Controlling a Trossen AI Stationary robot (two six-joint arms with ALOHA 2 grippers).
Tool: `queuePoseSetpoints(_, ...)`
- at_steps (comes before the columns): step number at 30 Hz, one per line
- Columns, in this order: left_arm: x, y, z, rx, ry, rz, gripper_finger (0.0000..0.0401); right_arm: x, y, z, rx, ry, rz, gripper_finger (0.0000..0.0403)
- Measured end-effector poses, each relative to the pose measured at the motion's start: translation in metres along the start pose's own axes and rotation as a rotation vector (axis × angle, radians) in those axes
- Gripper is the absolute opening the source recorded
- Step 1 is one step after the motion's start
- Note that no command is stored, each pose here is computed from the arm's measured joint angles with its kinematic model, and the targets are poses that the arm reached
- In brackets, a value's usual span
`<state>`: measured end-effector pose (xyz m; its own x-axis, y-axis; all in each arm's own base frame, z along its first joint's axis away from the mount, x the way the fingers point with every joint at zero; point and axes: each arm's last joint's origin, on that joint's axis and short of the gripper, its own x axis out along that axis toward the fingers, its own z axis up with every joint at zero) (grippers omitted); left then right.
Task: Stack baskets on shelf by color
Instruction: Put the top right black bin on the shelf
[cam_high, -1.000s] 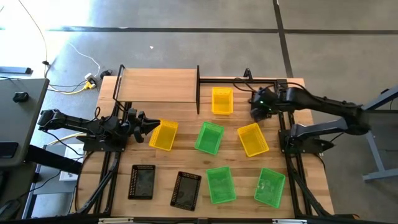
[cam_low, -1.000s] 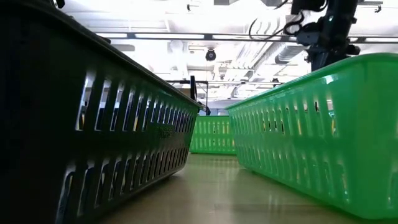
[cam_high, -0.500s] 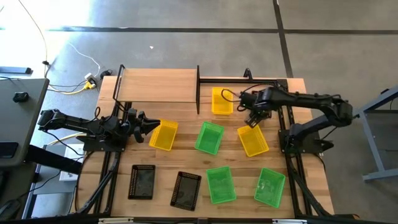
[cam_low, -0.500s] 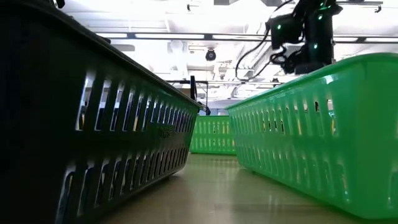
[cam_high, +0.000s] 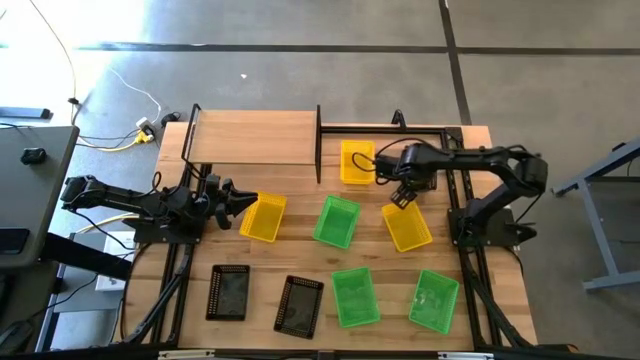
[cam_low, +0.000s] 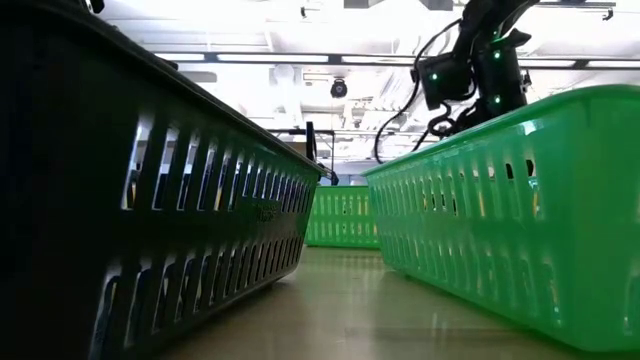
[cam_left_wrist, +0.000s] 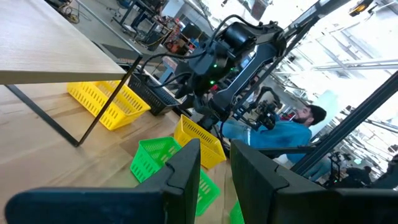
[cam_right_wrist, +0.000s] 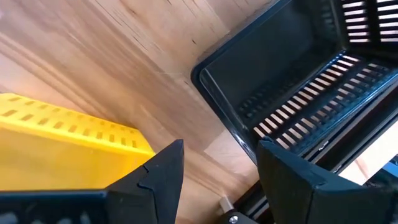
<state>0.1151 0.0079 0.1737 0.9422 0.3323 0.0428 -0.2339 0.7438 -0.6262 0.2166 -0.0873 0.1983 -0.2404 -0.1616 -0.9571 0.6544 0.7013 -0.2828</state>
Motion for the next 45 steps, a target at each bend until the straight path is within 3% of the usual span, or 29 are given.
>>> queuePoseSetpoints(18, 0.000, 0.000, 0.000, 0.001, 0.001, 0.000, 0.0078, 0.033, 0.013, 0.016, -0.028, 0.102, -0.134, 0.0180)
queuePoseSetpoints(25, 0.000, 0.000, 0.000, 0.004, 0.005, 0.004, 0.0078, 0.039, 0.009, 0.019, -0.013, 0.126, -0.140, 0.0127)
queuePoseSetpoints(35, 0.000, 0.000, -0.001, 0.004, 0.006, 0.005, 0.0078, 0.039, 0.005, 0.018, -0.015, 0.140, -0.148, 0.0008)
queuePoseSetpoints(45, 0.000, 0.000, -0.001, 0.003, 0.006, 0.004, 0.0078, 0.022, 0.007, 0.018, -0.009, 0.168, -0.176, 0.0003)
